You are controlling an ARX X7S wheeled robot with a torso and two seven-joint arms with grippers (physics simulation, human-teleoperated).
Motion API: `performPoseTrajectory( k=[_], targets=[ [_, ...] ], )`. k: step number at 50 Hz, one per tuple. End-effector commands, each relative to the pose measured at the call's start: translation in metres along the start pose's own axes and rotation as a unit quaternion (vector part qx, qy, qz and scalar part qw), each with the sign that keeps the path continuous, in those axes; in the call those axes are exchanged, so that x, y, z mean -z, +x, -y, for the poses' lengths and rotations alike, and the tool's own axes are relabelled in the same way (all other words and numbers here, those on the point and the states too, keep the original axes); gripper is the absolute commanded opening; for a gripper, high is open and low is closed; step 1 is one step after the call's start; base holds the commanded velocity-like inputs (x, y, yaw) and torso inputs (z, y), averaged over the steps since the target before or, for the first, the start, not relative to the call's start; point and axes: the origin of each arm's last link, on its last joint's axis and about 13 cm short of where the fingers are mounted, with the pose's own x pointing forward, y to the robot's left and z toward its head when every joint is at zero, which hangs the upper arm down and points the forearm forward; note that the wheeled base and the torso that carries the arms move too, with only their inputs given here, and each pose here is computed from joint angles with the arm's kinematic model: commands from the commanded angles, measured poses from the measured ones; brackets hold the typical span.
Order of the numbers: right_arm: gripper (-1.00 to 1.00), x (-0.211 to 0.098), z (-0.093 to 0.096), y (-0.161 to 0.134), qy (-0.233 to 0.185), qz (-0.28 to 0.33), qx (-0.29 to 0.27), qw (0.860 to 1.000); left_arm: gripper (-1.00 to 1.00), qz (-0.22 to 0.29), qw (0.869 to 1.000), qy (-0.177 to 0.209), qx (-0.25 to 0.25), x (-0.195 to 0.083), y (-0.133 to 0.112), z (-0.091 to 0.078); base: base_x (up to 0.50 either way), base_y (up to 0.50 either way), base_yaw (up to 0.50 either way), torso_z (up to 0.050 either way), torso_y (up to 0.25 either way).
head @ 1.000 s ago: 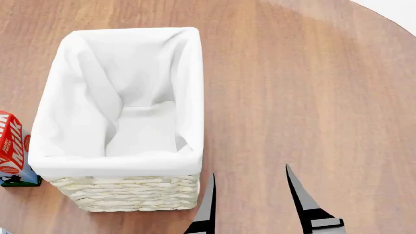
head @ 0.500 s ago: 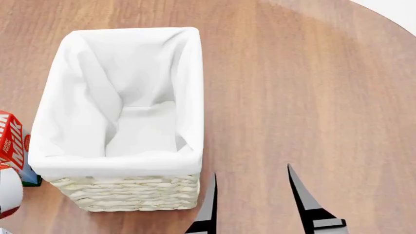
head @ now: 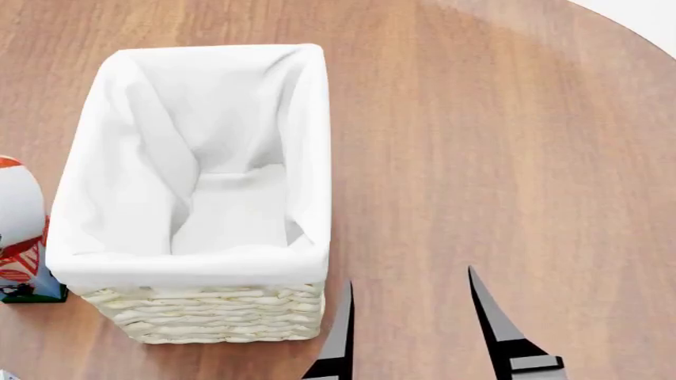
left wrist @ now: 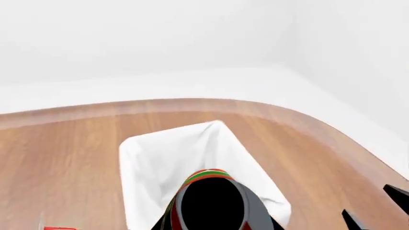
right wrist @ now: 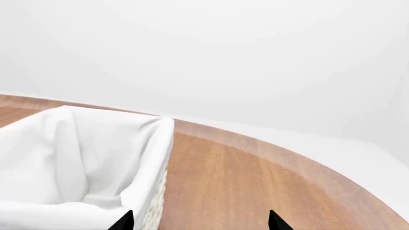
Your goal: Pick up the tomato sauce, and put it in the basket.
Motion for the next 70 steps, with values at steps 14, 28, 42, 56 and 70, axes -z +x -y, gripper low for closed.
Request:
performPoseTrajectory(
  k=[14,28,42,56,70],
  targets=[
    [1.0,0.001,0.0,0.001,0.001,0.0,-0.002,1.0,-1.0,0.04,0.999,-0.001,0.002,-0.051,0.041,0.003,0.0,0.0,0.0,0.0,0.0],
    [1.0,0.001,-0.001,0.001,0.003,0.0,-0.003,1.0,-1.0,0.046,0.999,-0.009,-0.001,-0.076,0.068,0.005,0.0,0.0,0.0,0.0,0.0],
    [1.0,0.001,0.0,0.001,0.006,0.002,-0.003,1.0,-1.0,0.046,0.999,-0.01,-0.012,-0.099,0.093,0.007,0.0,0.0,0.0,0.0,0.0],
    [1.0,0.0,-0.001,0.001,0.009,0.002,-0.006,1.0,-1.0,0.024,0.999,0.001,-0.036,-0.134,0.138,0.013,0.0,0.0,0.0,0.0,0.0],
    [1.0,-0.001,-0.001,0.001,0.012,0.006,-0.007,1.0,-1.0,-0.016,0.998,0.005,-0.061,-0.138,0.184,0.016,0.0,0.0,0.0,0.0,0.001]
  ],
)
